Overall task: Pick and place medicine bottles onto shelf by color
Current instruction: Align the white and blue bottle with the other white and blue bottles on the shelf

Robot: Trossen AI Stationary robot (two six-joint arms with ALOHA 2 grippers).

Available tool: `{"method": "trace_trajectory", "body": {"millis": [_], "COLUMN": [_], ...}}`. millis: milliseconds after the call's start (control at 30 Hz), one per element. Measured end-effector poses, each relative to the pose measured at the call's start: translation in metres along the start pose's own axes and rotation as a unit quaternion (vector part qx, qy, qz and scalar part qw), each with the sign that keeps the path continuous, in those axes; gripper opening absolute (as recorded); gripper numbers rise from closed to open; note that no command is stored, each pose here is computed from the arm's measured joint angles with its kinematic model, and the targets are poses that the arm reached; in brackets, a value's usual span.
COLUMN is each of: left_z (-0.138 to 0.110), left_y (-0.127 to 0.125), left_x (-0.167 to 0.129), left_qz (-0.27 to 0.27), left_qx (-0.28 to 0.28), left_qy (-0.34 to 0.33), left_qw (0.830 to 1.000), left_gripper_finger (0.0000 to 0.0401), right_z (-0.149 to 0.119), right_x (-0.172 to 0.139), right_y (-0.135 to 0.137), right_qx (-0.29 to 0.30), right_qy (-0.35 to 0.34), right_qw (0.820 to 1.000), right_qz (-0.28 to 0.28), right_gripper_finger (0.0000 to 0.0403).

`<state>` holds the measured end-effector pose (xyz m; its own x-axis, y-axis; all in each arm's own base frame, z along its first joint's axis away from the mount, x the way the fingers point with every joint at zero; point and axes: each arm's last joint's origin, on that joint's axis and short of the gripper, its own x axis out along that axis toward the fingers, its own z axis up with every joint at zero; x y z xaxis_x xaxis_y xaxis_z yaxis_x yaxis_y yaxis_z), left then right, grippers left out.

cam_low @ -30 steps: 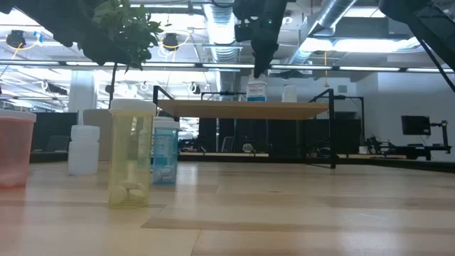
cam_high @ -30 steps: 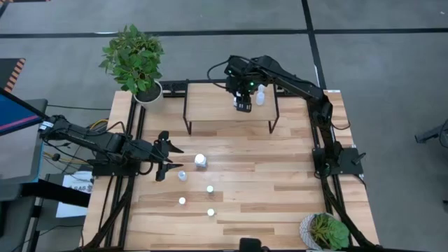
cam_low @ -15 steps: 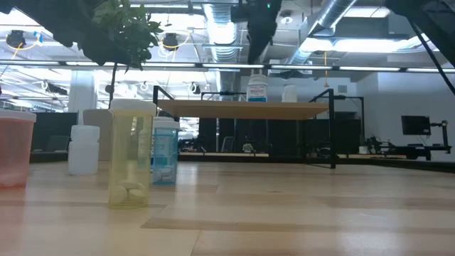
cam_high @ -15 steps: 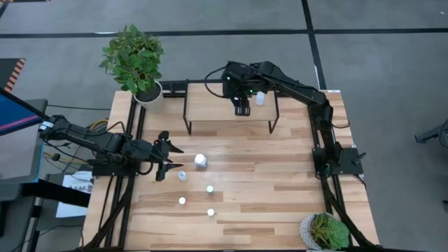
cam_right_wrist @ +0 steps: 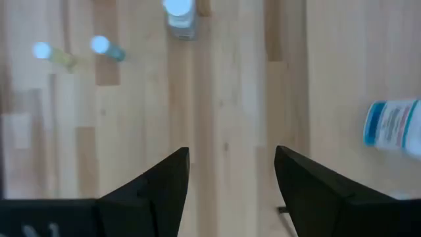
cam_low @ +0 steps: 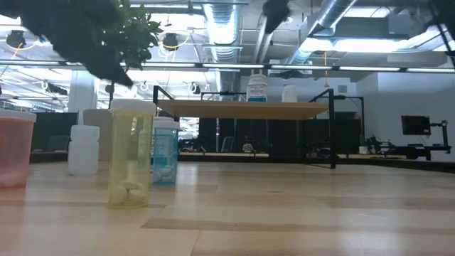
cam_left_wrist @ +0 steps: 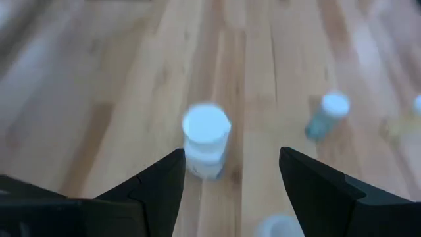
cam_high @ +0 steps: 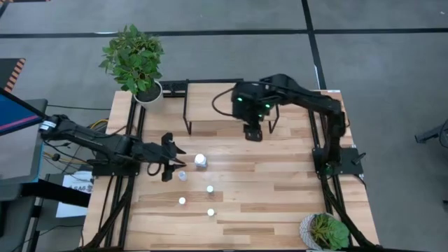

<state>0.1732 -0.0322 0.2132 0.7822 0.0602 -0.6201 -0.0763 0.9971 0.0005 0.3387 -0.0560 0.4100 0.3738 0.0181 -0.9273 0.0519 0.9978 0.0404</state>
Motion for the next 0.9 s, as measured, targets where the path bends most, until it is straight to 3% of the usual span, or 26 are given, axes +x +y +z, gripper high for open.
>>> {"method": "trace_trajectory", "body": {"millis": [267, 600, 900], "left_z": [0.002, 0.003, 0.045], "left_y": [0.006, 0.014, 0.006], "left_x": [0.036, 0.091, 0.139], "left_qz": [0.043, 0.045, 0.032], "left_qx": [0.002, -0.019, 0.023], "left_qy": [0.084, 0.217, 0.211], "left_qw": [0.996, 0.975, 0.977], "left_gripper_finger": [0.0234, 0.0194, 0.0165], "right_z": [-0.041, -0.074, -0.074], "right_x": [-0.044, -0.066, -0.062], "right_y": [0.033, 0.071, 0.088], "right_qx": [0.054, 0.038, 0.009], "right_qy": [-0.029, -0.049, -0.046], "right_qw": [0.998, 0.998, 0.999], "right_qz": [0.017, -0.001, -0.004], "right_gripper_finger": [0.0244, 0.0244, 0.0244]}}
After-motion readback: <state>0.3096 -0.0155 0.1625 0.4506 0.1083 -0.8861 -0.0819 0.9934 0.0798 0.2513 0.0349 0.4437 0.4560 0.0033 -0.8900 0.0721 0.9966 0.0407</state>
